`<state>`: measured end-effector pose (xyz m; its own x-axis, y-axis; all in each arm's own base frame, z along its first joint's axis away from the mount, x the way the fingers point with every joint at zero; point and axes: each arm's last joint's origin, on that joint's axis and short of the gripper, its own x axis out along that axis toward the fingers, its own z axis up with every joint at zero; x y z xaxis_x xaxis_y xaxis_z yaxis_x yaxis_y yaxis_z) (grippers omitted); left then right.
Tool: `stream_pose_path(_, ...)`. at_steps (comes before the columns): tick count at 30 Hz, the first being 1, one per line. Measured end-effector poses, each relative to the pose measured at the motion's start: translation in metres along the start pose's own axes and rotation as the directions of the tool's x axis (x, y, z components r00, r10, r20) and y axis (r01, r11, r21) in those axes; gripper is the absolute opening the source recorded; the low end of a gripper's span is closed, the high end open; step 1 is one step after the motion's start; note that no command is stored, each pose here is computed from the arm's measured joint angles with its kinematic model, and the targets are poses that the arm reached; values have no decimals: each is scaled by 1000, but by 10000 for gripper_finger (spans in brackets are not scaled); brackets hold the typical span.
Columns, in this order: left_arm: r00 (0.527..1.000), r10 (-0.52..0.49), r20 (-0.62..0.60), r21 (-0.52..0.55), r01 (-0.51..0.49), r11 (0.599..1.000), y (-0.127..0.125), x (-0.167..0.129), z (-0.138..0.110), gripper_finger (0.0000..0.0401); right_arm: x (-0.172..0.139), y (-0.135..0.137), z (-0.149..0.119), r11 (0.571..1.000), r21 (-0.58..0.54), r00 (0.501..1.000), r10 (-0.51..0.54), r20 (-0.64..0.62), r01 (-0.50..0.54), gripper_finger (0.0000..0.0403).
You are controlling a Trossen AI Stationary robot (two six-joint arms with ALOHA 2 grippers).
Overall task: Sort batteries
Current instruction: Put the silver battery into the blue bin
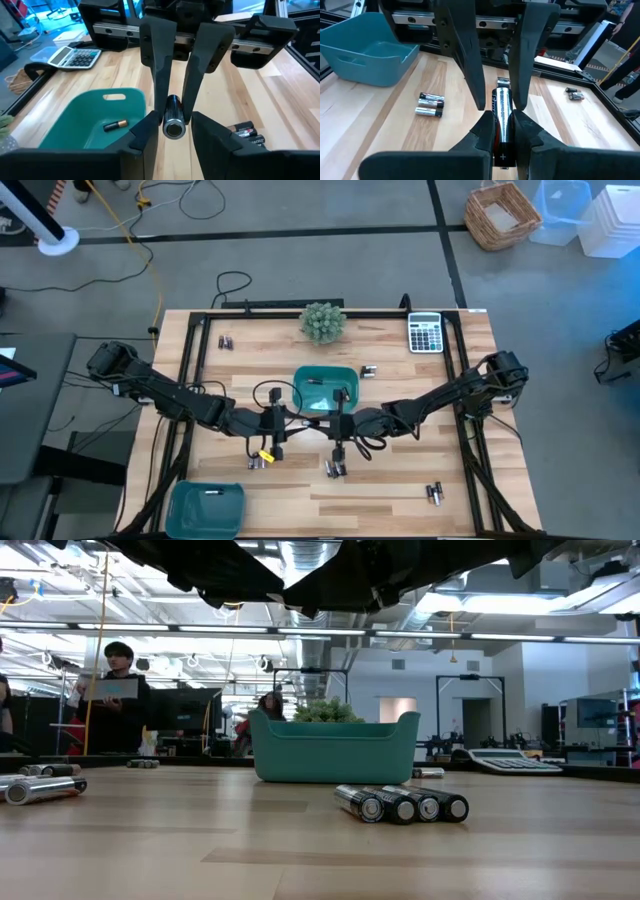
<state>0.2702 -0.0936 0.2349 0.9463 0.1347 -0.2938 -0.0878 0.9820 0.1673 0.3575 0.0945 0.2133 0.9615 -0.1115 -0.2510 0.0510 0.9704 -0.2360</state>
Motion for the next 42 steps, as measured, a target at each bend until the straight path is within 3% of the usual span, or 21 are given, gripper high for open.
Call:
stream_pose_path(11, 1000, 7, -7, 6, -7, 1000, 0, 0, -1, 45, 0, 0, 0, 1000, 0, 1000, -1, 0, 1, 50)
stream_pose_path(42, 1000, 23, -2, 38, -23, 999, 1, 0, 0, 43, 0, 0, -1, 1000, 4, 1000, -4, -10, 4, 50)
